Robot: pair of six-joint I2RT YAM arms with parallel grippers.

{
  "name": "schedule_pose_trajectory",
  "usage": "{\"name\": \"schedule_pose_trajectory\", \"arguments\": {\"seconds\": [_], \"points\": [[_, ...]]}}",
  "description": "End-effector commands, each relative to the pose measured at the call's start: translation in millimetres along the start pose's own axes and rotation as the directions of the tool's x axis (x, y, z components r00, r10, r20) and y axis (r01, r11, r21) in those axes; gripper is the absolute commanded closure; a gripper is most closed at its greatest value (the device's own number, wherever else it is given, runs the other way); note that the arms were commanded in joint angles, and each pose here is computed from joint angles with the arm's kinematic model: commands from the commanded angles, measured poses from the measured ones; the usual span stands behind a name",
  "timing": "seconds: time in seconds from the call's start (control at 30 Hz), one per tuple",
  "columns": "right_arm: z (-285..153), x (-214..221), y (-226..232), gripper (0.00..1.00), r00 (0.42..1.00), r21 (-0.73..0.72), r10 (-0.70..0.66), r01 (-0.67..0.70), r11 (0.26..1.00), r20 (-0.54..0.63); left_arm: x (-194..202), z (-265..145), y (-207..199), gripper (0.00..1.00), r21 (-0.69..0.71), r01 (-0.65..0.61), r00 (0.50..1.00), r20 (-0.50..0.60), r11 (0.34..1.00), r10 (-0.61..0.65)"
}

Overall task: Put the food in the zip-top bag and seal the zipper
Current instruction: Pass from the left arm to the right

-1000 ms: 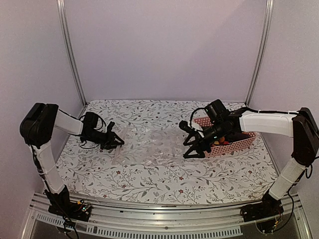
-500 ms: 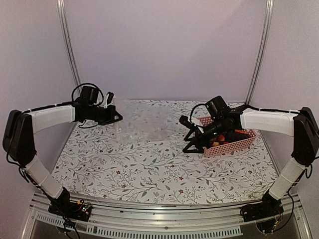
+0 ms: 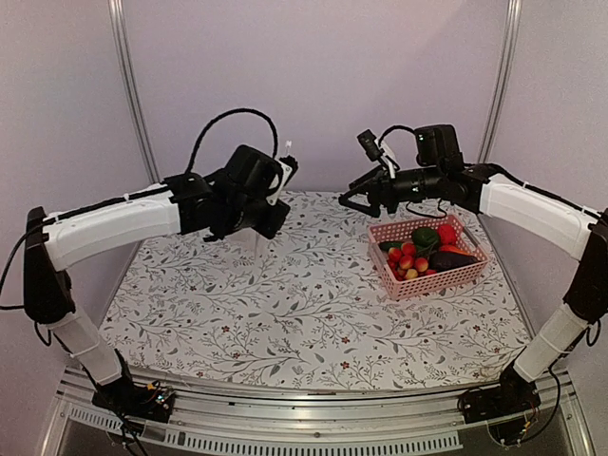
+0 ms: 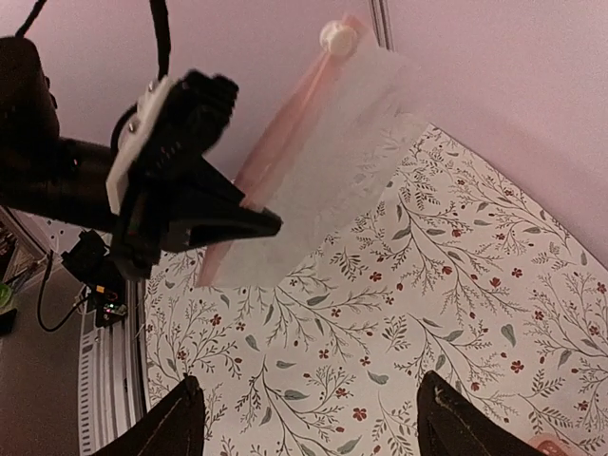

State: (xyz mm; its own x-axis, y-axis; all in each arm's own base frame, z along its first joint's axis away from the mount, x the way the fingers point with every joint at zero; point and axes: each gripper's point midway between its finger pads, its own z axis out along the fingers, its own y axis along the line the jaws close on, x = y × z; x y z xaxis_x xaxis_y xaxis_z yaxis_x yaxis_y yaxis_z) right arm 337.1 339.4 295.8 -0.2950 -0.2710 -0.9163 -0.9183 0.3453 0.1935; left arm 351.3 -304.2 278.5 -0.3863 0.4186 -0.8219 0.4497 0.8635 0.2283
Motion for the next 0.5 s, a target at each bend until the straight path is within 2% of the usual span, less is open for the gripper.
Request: {"name": "schedule_pose_trajectory", "arguments": {"seconds": [0.0,0.13,0.3,0.47], "points": [[-0.7,-17.5,3.1,0.26,0.987,-0.028,0.144,-0.143,0.989,0.072,53.6,29.6,-31.1,1.0,-0.113,-0.207,0.969,-0.16,0.972,0.188],[4.1,0.6,-0.6,0.25,0.977,-0.021,0.207,-0.206,0.978,0.055,58.7,39.4,-67.1,1.0,-0.075,-0.188,0.975,-0.132,0.979,0.177],[2.5,23.4,-21.5,0.24,0.95,0.079,0.308,-0.312,0.947,0.056,55.3,41.0,-83.3,1.0,-0.064,-0.138,0.986,-0.101,0.988,0.131],[-4.7,28.5,-12.2,0.26,0.92,0.029,0.384,-0.387,0.922,0.076,50.1,41.2,-92.6,1.0,-0.027,-0.073,0.995,-0.077,0.997,0.071]]}}
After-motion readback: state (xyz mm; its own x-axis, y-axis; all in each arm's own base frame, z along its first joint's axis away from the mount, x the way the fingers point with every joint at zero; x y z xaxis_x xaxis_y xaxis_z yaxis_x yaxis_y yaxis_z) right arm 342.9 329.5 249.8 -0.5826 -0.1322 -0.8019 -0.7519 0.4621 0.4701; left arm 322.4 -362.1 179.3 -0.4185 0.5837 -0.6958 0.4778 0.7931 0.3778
